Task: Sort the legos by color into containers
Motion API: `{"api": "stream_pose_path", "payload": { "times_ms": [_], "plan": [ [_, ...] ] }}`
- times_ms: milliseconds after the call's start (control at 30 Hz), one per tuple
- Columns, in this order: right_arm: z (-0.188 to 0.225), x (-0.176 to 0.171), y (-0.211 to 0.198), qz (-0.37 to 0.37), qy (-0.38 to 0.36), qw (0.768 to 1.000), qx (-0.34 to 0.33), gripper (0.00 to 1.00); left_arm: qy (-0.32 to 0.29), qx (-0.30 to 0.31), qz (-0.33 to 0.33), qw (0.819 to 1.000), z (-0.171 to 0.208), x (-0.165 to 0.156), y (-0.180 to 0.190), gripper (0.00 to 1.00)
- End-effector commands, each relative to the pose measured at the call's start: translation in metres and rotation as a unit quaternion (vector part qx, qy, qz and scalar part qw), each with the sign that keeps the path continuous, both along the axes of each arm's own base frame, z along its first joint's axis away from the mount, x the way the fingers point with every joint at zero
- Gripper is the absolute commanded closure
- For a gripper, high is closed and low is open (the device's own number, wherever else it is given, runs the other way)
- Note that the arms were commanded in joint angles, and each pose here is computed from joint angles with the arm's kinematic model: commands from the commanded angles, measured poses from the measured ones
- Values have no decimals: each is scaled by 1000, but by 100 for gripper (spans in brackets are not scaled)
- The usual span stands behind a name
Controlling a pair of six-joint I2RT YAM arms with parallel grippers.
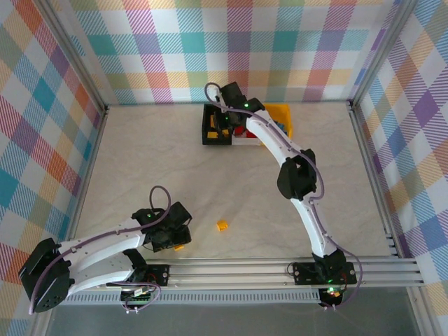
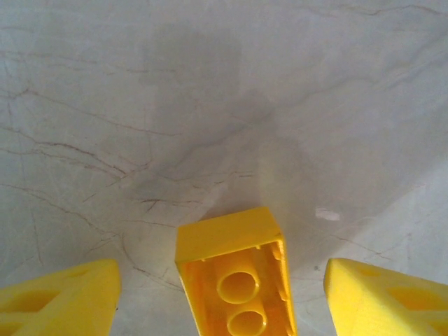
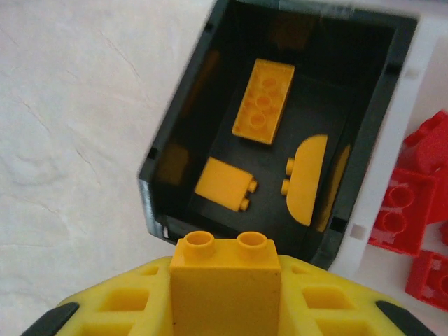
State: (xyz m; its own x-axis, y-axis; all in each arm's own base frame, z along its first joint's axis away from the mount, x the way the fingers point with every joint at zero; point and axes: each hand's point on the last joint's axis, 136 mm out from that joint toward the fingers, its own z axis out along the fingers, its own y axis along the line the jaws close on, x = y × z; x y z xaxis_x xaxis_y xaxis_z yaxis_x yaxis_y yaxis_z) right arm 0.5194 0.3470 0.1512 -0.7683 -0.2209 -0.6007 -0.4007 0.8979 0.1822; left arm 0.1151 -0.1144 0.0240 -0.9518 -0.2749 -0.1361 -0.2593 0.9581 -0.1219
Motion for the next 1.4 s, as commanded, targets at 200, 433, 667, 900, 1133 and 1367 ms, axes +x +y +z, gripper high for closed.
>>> {"api": "stream_pose_path", "payload": {
  "times_ms": [200,433,667,900,1133,1367],
  "plan": [
    [-9,25,12,16,-47,999,7,68,12,0,11,1000,-9,-10,0,30],
    [-14,65,7,-14,-107,994,7,62,18,2,14,1000,-11,-12,0,37],
    [0,63,6,-12,-110,994,19,36,13,1,18,1000,-14,-10,-1,49],
    [43,0,-11,3,-83,995,51,32,-1,7,-1,1000,-11,2,-10,70],
    [0,-143,-54,9,91,995,43,20,-46,32,-56,997,24,44,-27,87],
    [-39,-270,-93,32,164,985,41,19,-93,18,-83,992,69,123,-41,87]
  ]
}}
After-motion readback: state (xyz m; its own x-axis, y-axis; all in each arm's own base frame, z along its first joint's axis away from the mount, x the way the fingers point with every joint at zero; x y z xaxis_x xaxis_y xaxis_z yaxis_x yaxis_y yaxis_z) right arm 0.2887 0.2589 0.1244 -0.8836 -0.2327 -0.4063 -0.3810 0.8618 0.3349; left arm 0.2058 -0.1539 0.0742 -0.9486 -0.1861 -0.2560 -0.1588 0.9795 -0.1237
